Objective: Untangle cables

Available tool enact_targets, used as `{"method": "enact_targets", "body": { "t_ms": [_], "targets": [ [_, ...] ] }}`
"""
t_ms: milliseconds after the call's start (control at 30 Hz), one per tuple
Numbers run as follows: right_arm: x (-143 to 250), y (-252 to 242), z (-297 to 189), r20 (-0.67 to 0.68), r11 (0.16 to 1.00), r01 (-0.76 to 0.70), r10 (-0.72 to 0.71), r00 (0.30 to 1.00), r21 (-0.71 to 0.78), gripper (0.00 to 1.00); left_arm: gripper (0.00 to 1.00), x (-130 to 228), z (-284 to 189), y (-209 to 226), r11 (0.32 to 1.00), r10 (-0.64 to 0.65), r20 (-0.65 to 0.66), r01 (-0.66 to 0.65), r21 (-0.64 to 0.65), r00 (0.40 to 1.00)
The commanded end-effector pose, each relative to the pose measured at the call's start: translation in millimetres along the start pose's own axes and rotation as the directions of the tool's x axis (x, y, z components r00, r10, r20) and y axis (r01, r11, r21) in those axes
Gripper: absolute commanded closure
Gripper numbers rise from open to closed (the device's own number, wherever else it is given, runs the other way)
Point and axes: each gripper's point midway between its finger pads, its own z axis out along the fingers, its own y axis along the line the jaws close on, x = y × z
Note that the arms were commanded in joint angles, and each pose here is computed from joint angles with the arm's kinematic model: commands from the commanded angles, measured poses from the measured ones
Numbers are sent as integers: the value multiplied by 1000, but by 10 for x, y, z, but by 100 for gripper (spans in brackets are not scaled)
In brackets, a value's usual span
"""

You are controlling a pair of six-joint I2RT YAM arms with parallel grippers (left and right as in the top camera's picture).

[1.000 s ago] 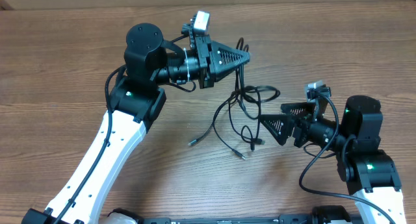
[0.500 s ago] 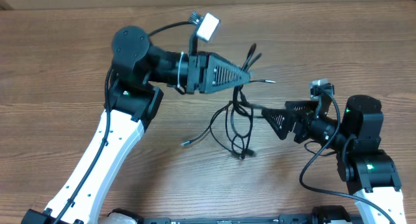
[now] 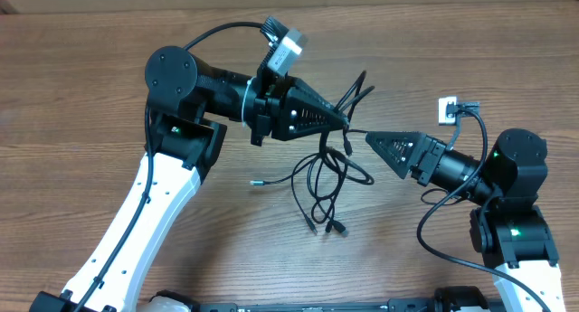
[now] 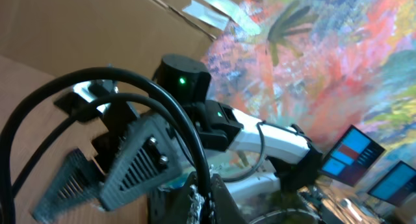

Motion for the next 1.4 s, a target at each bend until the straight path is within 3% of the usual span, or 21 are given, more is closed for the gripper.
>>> {"method": "enact_targets", "body": {
  "t_ms": [0, 267, 633, 1367],
  "targets": [
    [81, 144, -22, -57, 991, -123, 120, 991, -53, 0, 96, -154, -13, 45, 995, 85, 69, -82, -50, 994],
    [113, 181, -27, -87, 970, -234, 228, 970, -61, 0, 96, -304, 67, 110, 974, 211, 143, -195, -118, 967],
    [113, 191, -16, -106, 946, -318, 310, 945, -62, 0, 96, -206, 415, -57, 933, 360, 118, -355, -58, 926],
    [83, 220, 3, -121, 929, -362, 352, 928, -75, 0, 96, -99, 812, -277, 860, 507, 129, -511, -4, 852]
  ]
}}
